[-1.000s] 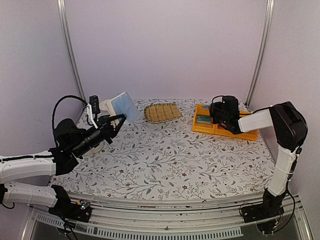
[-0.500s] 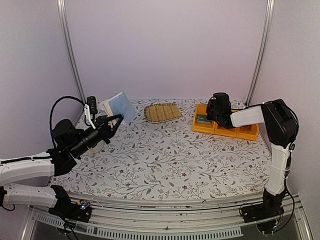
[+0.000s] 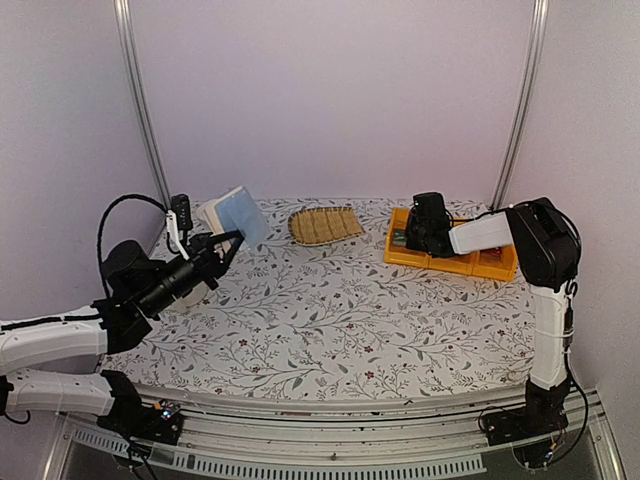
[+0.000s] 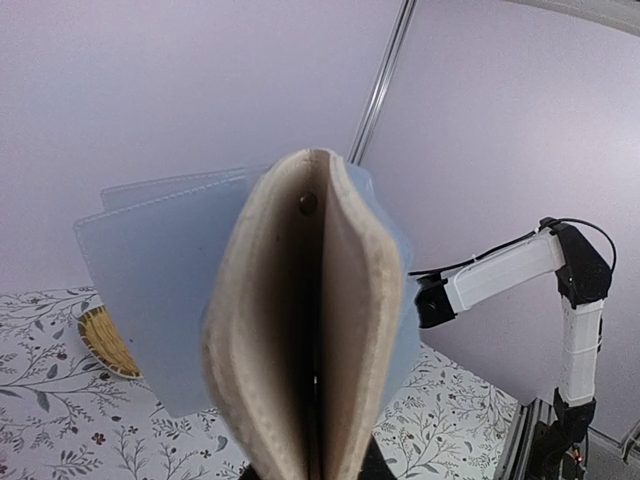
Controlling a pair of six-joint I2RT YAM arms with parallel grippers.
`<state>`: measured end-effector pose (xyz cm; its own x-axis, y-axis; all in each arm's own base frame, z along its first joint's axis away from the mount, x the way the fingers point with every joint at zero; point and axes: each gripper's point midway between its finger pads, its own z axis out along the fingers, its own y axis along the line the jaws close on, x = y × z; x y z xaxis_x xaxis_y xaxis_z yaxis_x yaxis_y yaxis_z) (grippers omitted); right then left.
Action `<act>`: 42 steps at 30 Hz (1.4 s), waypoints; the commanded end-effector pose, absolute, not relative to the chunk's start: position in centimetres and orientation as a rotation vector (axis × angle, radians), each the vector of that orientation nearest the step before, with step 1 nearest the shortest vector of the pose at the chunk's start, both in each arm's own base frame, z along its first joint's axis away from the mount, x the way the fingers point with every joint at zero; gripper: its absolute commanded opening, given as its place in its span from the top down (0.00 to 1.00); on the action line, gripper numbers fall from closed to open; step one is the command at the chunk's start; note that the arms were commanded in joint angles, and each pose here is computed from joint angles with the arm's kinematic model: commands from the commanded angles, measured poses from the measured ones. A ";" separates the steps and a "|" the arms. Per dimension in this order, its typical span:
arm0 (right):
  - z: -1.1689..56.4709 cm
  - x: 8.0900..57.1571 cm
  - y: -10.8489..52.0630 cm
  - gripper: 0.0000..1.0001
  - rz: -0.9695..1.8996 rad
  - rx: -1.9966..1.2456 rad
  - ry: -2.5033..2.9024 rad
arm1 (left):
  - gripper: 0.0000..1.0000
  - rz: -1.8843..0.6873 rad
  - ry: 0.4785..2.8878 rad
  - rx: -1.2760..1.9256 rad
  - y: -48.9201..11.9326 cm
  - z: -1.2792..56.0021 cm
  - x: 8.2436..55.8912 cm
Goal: Take the credit cards out of the card holder
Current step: Place the credit card in the card box.
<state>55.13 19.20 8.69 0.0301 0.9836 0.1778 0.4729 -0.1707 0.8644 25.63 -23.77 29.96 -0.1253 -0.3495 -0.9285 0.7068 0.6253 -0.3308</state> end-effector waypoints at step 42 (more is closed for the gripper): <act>9.9 56.9 21.2 0.34 1.143 1.663 1.538 | 1.00 -0.934 1.420 0.294 -22.8 30.3 25.8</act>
<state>57.22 20.25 7.63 0.0234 0.9847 0.1725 0.4976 -0.1611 0.8523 25.61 -23.01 29.96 -0.1310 -0.3624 -0.9228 0.6945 0.6307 -0.3463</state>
